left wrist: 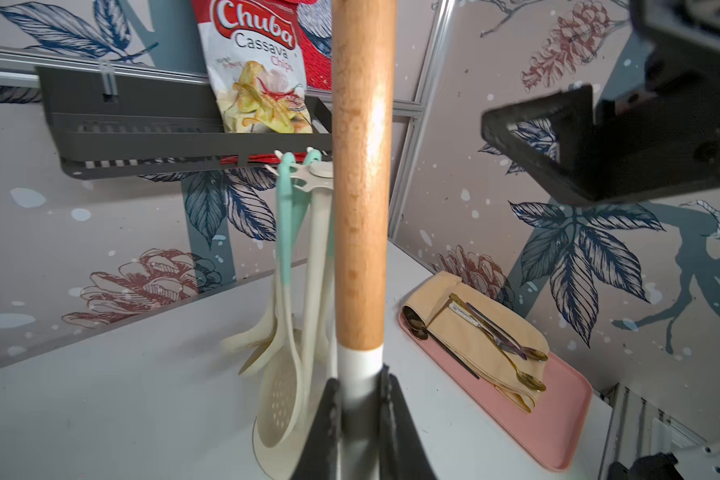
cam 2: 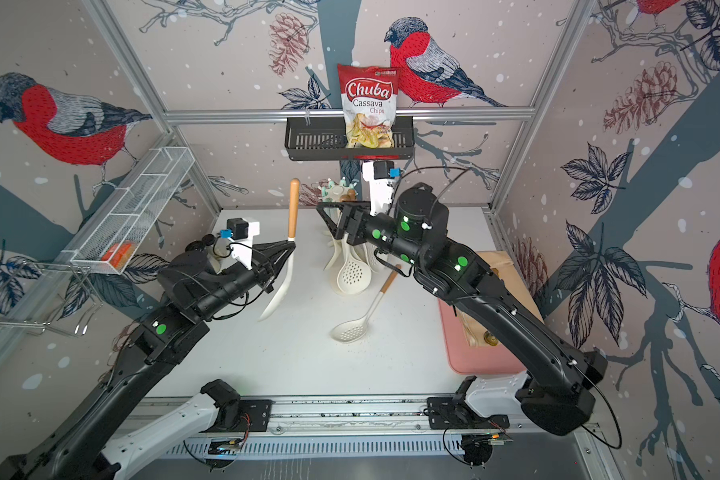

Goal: Hang the skimmer on the kitchen utensil rack
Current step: Pick up the skimmer from the center of the board.

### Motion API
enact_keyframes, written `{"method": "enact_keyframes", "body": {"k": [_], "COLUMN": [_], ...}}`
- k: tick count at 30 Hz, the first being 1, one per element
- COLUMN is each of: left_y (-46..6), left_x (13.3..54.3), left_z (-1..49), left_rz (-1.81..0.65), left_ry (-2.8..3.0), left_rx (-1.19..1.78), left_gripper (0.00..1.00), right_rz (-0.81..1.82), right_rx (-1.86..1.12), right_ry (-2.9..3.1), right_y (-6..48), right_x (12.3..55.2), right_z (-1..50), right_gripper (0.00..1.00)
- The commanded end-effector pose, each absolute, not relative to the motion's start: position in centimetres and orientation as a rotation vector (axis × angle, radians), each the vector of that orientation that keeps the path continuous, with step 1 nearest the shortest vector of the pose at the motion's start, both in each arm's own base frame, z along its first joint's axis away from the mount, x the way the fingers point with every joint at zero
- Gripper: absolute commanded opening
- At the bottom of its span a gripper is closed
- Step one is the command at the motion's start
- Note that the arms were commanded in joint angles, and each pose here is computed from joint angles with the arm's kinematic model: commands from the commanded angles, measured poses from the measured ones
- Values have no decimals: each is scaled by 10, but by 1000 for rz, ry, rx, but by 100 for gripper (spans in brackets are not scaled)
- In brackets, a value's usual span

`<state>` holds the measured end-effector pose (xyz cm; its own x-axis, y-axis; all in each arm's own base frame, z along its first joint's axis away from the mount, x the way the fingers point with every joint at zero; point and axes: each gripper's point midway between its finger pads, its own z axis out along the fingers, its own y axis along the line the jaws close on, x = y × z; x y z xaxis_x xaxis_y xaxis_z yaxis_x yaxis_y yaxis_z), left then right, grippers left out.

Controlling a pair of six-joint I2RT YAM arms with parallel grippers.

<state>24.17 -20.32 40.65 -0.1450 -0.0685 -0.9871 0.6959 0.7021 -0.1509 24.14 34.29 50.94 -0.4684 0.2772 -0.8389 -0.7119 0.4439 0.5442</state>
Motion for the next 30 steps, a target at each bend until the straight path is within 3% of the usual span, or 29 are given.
{"method": "enact_keyframes", "body": {"k": [1, 14, 21, 23, 27, 28, 29, 30], "left_y": [-210, -214, -213, -212, -210, -209, -210, -213], "left_x": [243, 243, 246, 247, 252, 252, 251, 249], "left_z": [421, 406, 401, 400, 400, 401, 402, 405], "left_rz": [-675, -612, -576, -567, -549, -551, -559, -581], "left_ry": [1534, 1575, 1592, 1597, 1613, 1617, 1616, 1611], "left_rx": [563, 613, 618, 616, 589, 584, 587, 593], "left_gripper": [0, 0, 0, 0, 0, 2, 16, 43], "right_rz": [1180, 1155, 1196, 1211, 1223, 1225, 1229, 1245], "right_rx": [-375, -337, -382, -389, -397, -405, -414, -437], "right_ry": [1726, 1823, 1861, 1864, 1848, 1827, 1805, 1766], "right_y": [353, 372, 391, 393, 391, 389, 386, 383], "right_x": [249, 282, 285, 283, 280, 277, 275, 271], "right_z": [511, 506, 500, 499, 503, 507, 511, 517], "right_gripper": [75, 57, 40, 31, 2, 0, 0, 0]}}
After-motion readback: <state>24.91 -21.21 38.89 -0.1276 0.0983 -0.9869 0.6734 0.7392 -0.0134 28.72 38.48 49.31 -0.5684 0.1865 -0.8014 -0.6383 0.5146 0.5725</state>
